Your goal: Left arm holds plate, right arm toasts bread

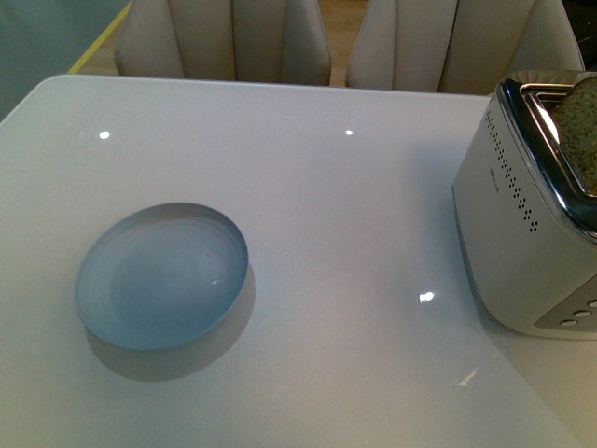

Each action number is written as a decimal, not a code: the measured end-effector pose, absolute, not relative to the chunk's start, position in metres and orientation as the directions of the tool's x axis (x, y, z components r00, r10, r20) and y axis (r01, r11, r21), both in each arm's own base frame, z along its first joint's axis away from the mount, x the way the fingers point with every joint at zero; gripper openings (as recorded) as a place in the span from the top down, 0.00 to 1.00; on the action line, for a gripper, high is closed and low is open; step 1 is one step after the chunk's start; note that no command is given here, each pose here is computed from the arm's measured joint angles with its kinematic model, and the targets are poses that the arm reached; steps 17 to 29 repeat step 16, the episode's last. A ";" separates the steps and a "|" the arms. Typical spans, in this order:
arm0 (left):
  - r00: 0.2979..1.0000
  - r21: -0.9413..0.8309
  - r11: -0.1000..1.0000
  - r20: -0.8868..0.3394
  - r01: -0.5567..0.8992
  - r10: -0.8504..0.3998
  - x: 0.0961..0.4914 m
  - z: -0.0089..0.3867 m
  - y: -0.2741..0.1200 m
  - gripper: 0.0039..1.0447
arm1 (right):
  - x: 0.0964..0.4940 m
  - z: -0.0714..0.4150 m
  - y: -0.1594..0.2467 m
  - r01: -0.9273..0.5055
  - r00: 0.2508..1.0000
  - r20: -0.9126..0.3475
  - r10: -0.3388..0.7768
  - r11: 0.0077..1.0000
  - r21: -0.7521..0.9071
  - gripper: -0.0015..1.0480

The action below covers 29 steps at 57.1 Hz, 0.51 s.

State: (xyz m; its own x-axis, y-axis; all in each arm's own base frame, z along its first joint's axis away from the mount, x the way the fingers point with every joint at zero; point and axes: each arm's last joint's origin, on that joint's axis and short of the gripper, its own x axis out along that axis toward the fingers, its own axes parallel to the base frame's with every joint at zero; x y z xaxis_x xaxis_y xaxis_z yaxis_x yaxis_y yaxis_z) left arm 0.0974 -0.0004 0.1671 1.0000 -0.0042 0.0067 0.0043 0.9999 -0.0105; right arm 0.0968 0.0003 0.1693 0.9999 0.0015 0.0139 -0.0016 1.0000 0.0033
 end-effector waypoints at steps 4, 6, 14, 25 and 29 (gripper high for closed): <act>1.000 -0.009 1.000 0.007 0.004 -0.004 0.097 0.167 0.000 0.07 | 0.097 0.169 0.000 -0.002 1.000 0.014 0.002 1.000 0.003 0.09; 1.000 -0.009 1.000 0.007 0.004 -0.004 0.097 0.167 0.000 0.07 | 0.097 0.169 0.000 -0.002 1.000 0.014 0.002 1.000 0.003 0.09; 1.000 -0.009 1.000 0.007 0.004 -0.004 0.097 0.167 0.000 0.07 | 0.097 0.169 0.000 -0.002 1.000 0.014 0.002 1.000 0.003 0.09; 1.000 -0.009 1.000 0.007 0.004 -0.004 0.097 0.167 0.000 0.07 | 0.097 0.169 0.000 -0.002 1.000 0.014 0.002 1.000 0.003 0.09; 1.000 -0.009 1.000 0.007 0.004 -0.004 0.097 0.167 0.000 0.07 | 0.097 0.169 0.000 -0.002 1.000 0.014 0.002 1.000 0.003 0.09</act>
